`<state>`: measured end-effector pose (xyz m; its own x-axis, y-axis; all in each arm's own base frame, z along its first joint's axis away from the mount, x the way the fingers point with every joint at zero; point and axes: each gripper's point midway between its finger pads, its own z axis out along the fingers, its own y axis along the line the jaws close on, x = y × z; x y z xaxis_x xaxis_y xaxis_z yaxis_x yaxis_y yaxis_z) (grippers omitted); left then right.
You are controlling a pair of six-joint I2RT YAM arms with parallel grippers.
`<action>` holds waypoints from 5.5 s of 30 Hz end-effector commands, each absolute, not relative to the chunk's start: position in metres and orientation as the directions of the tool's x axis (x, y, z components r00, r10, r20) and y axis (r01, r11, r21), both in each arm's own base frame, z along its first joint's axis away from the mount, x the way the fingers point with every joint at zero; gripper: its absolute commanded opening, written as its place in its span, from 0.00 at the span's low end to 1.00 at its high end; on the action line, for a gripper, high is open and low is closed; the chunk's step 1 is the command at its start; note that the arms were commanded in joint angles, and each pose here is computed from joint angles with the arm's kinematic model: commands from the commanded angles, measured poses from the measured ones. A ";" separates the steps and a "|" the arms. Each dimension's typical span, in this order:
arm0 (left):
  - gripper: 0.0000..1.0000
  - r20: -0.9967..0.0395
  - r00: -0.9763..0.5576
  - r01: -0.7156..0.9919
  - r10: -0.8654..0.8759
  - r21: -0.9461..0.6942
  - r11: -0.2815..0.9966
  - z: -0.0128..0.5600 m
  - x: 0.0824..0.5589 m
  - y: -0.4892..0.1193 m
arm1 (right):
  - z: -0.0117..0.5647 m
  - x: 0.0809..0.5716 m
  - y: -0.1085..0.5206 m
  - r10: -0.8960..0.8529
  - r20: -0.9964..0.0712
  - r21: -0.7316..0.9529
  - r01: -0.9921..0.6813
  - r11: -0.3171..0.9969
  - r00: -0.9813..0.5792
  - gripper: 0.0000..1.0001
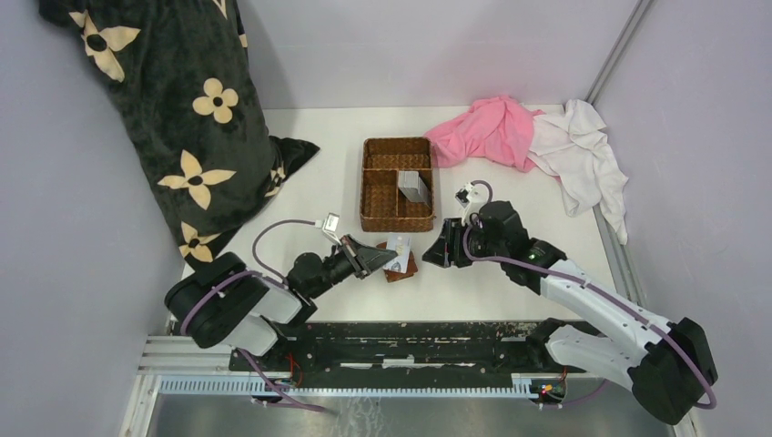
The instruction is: Put the credit cards into the card holder
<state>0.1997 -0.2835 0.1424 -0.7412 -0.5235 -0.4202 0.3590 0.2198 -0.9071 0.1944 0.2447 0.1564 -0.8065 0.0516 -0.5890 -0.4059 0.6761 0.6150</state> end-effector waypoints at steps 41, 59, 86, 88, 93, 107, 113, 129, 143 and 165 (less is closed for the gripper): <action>0.03 -0.147 -0.741 0.234 -0.655 -0.971 -0.046 0.172 0.209 -0.308 | 0.138 0.230 0.285 0.278 -0.554 0.782 -0.376 0.497 -0.784 0.40; 0.36 -0.133 -0.773 0.174 -0.621 -0.985 -0.005 0.146 0.205 -0.314 | 0.160 0.235 0.318 0.311 -0.460 0.883 -0.389 0.264 -0.832 0.01; 0.45 -0.177 -0.630 0.039 -0.756 -0.980 0.197 0.083 0.222 -0.263 | 0.107 0.262 0.309 -0.032 -0.636 0.467 -0.418 0.780 -0.771 0.01; 0.44 -0.178 -0.629 0.033 -0.757 -0.979 0.203 0.080 0.223 -0.263 | 0.101 0.262 0.311 -0.063 -0.632 0.435 -0.422 0.795 -0.772 0.01; 0.43 -0.181 -0.623 0.006 -0.761 -0.974 0.227 0.070 0.223 -0.258 | 0.089 0.268 0.311 -0.147 -0.633 0.320 -0.431 0.844 -0.760 0.01; 0.42 -0.159 -0.632 -0.056 -0.758 -0.967 0.249 0.050 0.225 -0.256 | 0.098 0.278 0.290 -0.230 -0.652 0.154 -0.424 0.893 -0.722 0.01; 0.42 -0.155 -0.636 -0.068 -0.756 -0.965 0.255 0.045 0.224 -0.256 | 0.100 0.279 0.284 -0.234 -0.660 0.133 -0.417 0.899 -0.714 0.01; 0.42 -0.152 -0.636 -0.082 -0.756 -0.961 0.262 0.040 0.224 -0.254 | 0.094 0.286 0.271 -0.179 -0.659 0.171 -0.378 0.910 -0.730 0.01; 0.41 -0.153 -0.648 -0.092 -0.746 -0.957 0.276 0.033 0.223 -0.255 | 0.071 0.291 0.271 0.007 -0.571 0.438 -0.297 0.849 -0.821 0.01; 0.40 -0.160 -0.656 -0.125 -0.738 -0.941 0.316 0.017 0.220 -0.249 | 0.092 0.292 0.270 0.158 -0.528 0.623 -0.254 0.740 -0.834 0.01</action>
